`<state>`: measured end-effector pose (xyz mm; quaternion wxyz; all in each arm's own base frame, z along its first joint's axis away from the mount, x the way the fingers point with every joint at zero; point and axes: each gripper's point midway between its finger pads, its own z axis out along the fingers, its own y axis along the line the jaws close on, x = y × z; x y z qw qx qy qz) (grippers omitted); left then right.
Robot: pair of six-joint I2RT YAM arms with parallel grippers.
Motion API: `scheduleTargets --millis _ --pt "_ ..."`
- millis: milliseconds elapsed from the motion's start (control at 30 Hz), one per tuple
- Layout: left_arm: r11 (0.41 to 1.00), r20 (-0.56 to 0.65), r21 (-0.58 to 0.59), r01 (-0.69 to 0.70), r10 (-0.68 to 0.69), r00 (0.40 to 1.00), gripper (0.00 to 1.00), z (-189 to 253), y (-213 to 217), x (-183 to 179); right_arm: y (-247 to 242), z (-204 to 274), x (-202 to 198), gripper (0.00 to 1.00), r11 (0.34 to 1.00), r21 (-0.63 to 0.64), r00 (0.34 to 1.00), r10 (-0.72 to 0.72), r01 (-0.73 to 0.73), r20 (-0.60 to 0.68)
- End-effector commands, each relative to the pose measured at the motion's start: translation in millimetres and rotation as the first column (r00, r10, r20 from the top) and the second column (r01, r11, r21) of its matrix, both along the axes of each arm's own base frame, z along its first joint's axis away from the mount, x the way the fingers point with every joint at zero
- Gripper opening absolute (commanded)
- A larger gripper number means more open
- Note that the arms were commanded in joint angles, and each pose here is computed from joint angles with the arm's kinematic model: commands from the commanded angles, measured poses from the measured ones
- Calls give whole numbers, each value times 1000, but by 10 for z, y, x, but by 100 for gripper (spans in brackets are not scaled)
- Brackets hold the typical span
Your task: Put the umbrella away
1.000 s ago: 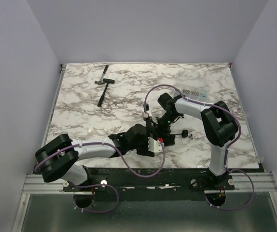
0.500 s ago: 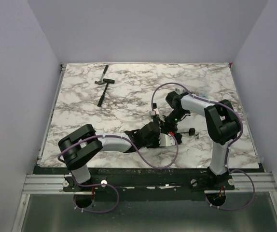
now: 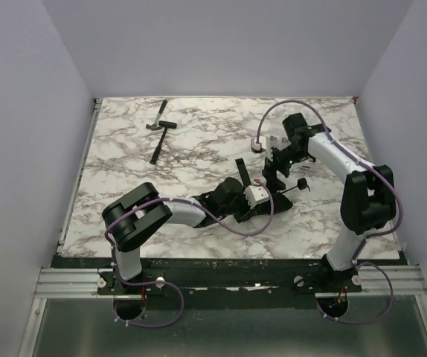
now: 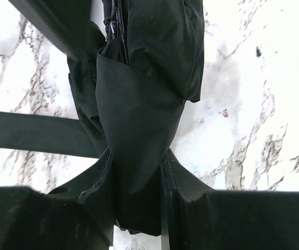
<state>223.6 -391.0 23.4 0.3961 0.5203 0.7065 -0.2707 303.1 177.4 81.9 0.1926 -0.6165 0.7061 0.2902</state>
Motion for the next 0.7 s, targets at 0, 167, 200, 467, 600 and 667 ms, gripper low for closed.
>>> scheduleTargets --millis 0,167,200,467,600,667 --pt "958 -554 271 89 80 828 0 -1054 819 -1017 -5 671 373 100 994 111 970 -19 -8 241" --pt "958 -685 280 55 159 711 0 -1130 953 -1050 -59 940 14 100 949 222 885 102 -223 453" --pt "957 -708 285 54 172 685 0 -1150 978 -1068 -65 823 -119 100 941 227 879 122 -249 461" --pt "952 -817 300 51 229 529 0 -1223 1013 -1153 -139 286 -579 94 859 123 763 366 -498 532" --pt "954 -832 295 59 226 506 0 -1217 989 -1147 -97 110 -476 95 867 27 716 394 -498 576" --pt "956 -842 288 60 223 491 0 -1203 977 -1138 -140 -41 -483 92 860 -21 712 435 -510 551"
